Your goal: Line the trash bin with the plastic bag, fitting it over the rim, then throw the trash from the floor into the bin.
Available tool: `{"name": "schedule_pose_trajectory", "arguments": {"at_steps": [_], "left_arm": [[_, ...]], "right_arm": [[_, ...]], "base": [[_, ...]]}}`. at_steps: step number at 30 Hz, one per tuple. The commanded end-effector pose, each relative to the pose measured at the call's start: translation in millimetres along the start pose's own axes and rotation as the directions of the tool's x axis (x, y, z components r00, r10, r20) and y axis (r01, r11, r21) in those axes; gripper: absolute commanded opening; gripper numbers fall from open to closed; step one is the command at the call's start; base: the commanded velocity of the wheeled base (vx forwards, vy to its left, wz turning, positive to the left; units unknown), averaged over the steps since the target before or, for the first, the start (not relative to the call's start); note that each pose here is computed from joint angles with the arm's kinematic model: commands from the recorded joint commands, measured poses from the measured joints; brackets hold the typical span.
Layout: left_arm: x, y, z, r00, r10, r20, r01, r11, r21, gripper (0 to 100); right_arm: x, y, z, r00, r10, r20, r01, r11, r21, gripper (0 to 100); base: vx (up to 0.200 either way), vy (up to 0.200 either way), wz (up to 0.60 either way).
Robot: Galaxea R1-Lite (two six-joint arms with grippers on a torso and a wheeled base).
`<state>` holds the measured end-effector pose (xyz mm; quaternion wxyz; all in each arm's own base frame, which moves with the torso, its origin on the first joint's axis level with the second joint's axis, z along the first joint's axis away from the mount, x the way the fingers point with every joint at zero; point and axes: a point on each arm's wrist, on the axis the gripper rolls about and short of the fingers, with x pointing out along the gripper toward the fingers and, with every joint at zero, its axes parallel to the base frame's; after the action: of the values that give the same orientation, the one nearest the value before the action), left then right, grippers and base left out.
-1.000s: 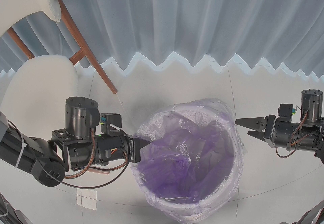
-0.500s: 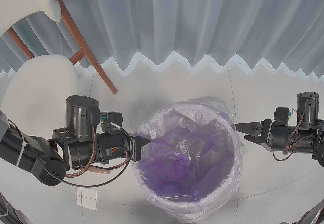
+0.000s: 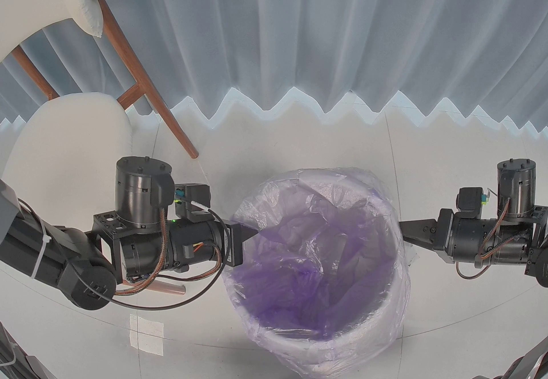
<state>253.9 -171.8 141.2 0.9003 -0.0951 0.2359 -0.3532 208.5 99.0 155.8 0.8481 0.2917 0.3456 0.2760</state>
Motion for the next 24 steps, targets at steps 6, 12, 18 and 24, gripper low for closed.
{"name": "schedule_pose_trajectory", "arguments": {"at_steps": [6,12,18,24], "left_arm": [[0,0,0,1.0,0.004,-0.001,-0.004,1.0,-0.002,0],[-1,-1,4,1.0,-0.001,0.016,0.001,1.0,0.002,0],[-4,-5,9,0.998,-0.024,0.05,0.024,1.0,0.009,0],[-3,-14,12,0.995,-0.06,0.082,0.06,0.998,0.005,0]], "right_arm": [[1,-3,-1,1.0,-0.011,-0.004,0.011,1.0,0.003,0],[7,-12,1,0.998,-0.068,0.012,0.068,0.998,0.018,0],[19,-30,5,0.99,-0.142,0.018,0.142,0.99,0.006,0],[38,-42,7,0.988,-0.151,0.019,0.151,0.989,0.004,0]], "base": [[0.0,0.0,0.0],[0.0,0.0,0.0],[0.0,0.0,0.0],[0.0,0.0,0.0]]}}
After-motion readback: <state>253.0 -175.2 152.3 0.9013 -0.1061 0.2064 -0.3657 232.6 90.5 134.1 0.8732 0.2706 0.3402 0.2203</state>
